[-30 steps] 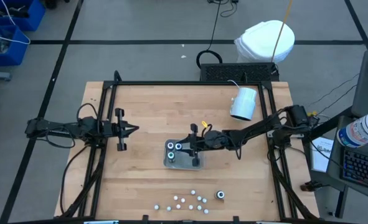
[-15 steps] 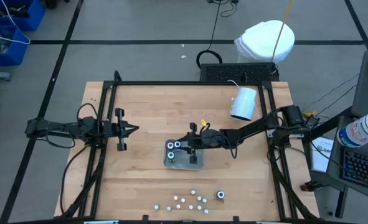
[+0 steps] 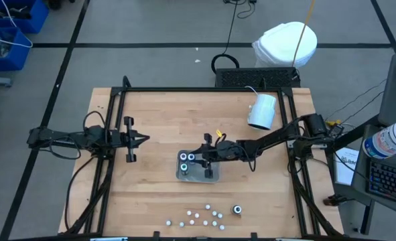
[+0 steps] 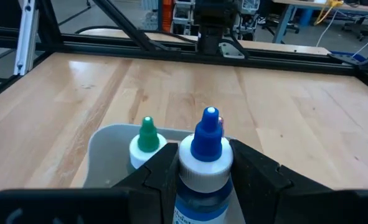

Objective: Pick & Place food coloring
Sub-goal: Put the big blue food coloring bottle into the gray bin, then put the big black food coloring bottle into the gray bin

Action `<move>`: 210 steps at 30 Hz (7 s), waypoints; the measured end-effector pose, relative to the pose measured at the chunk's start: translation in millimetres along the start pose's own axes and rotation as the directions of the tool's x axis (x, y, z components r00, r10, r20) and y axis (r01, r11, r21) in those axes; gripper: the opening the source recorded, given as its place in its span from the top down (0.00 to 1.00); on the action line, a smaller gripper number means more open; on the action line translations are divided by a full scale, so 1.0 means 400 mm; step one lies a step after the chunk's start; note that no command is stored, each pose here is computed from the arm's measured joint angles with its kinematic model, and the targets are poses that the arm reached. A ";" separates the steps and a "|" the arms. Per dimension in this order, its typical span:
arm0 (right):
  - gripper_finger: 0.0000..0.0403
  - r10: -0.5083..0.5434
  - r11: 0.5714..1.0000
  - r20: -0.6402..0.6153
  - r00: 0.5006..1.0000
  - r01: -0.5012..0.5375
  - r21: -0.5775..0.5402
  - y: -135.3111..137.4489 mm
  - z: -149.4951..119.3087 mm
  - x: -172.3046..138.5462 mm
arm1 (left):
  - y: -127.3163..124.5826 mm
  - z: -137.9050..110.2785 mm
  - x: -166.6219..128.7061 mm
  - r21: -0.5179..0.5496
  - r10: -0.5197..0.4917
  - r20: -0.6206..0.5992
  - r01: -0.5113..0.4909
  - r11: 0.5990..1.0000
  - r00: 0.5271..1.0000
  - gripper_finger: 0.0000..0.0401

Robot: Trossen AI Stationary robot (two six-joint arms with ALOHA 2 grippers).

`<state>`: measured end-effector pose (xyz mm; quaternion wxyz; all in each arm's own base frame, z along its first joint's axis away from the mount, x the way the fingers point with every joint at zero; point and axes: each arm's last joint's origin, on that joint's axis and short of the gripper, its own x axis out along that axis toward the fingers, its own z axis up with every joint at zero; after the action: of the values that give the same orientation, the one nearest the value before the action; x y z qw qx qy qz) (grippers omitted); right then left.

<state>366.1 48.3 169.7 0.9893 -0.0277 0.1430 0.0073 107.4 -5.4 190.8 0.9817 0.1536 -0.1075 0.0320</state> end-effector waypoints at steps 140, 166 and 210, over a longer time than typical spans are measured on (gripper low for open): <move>0.61 0.606 0.785 0.134 0.784 -0.564 -0.255 0.199 0.007 -0.382 | 0.000 0.000 0.000 0.007 0.000 0.001 0.000 1.000 1.000 0.98; 0.37 0.661 0.750 0.119 0.741 -0.648 -0.132 0.247 -0.022 -0.369 | 0.000 0.000 0.000 -0.001 0.000 0.001 0.000 1.000 1.000 0.98; 0.34 0.467 0.884 -0.117 0.877 -0.465 0.044 0.354 -0.169 -0.361 | 0.000 0.000 0.000 -0.020 0.000 -0.001 0.000 1.000 1.000 0.98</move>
<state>205.2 184.7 138.5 0.9479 0.0144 0.2068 0.2420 107.4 -5.3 190.6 0.9833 0.1436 -0.1076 0.0310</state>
